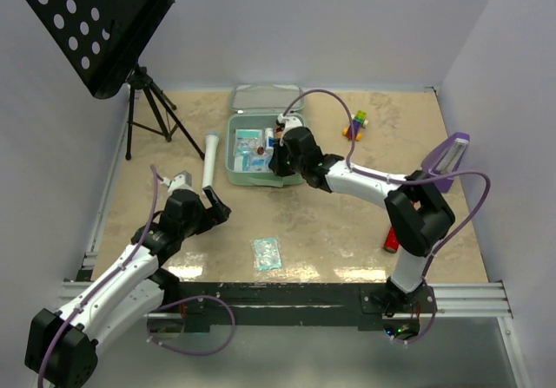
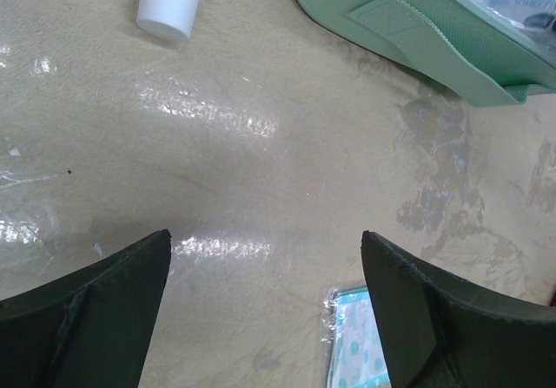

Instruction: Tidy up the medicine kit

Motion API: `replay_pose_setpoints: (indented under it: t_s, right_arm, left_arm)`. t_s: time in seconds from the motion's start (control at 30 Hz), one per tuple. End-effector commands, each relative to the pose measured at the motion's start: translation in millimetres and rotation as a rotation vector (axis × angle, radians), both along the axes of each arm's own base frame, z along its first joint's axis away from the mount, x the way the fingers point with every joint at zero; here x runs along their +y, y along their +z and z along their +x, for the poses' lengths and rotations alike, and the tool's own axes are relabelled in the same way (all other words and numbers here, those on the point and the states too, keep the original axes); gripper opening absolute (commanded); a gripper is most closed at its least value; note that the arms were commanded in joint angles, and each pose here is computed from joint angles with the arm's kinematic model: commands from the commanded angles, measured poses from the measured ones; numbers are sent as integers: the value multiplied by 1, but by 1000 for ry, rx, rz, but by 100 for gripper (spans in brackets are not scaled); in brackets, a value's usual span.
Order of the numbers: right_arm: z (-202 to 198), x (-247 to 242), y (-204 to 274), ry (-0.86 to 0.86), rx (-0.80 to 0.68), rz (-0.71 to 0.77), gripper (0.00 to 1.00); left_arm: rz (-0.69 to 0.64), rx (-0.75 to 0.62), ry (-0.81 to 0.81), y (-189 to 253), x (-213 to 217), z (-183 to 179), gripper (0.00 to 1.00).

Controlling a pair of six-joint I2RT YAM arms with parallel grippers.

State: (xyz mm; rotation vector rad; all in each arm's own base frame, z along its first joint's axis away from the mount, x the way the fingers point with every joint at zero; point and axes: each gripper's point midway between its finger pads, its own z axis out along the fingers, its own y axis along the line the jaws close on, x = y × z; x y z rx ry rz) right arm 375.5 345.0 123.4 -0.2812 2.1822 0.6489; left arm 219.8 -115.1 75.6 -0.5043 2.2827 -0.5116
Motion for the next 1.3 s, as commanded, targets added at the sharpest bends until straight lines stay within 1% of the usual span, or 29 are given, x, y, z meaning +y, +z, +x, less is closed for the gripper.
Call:
replay_pose_setpoints:
  t_s: [0.0, 0.13, 0.17, 0.2, 0.27, 0.37, 0.43, 0.53, 0.63, 0.73, 0.83, 1.0, 1.17, 1.27]
  right_arm:
    - [-9, -6, 15, -6, -30, 55, 0]
    - [-20, -12, 10, 7, -20, 52, 0]
    - [-22, -15, 11, 5, -22, 50, 5]
    - [-22, -17, 11, 0, -22, 43, 19]
    - [-21, -20, 17, -13, -33, 36, 35]
    - [-14, -26, 34, -48, -66, 21, 48]
    - [0, -39, 46, -116, -111, -24, 52]
    - [22, -72, 55, -238, -126, -85, 54]
    - [48, -110, 61, -332, -138, -87, 56]
    - [66, -129, 60, -385, -144, -88, 58]
    - [83, -131, 50, -397, -129, -110, 58]
    - [100, -122, 23, -368, -85, -138, 58]
    - [104, -113, 1, -331, -47, -148, 56]
    - [98, -115, -14, -329, -16, -154, 52]
  left_arm:
    - [-21, -48, -1, 13, -3, 9, 95]
    - [-17, -47, -2, 12, -3, 9, 95]
    - [-16, -45, -2, 11, -3, 9, 95]
    - [-17, -49, 0, 12, -3, 10, 95]
    - [-17, -47, -2, 12, -3, 10, 95]
    - [-15, -51, 0, 13, -3, 11, 95]
    - [-14, -53, 0, 14, -3, 12, 95]
    - [-18, -61, 0, 20, -5, 14, 95]
    - [-17, -65, -2, 22, -5, 16, 95]
    - [-27, -67, -3, 22, -7, 16, 95]
    - [-46, -70, -8, 22, -11, 19, 95]
    - [-55, -77, -19, 30, -18, 28, 95]
    - [-58, -99, -15, 36, -18, 32, 95]
    - [-57, -96, -15, 35, -18, 32, 95]
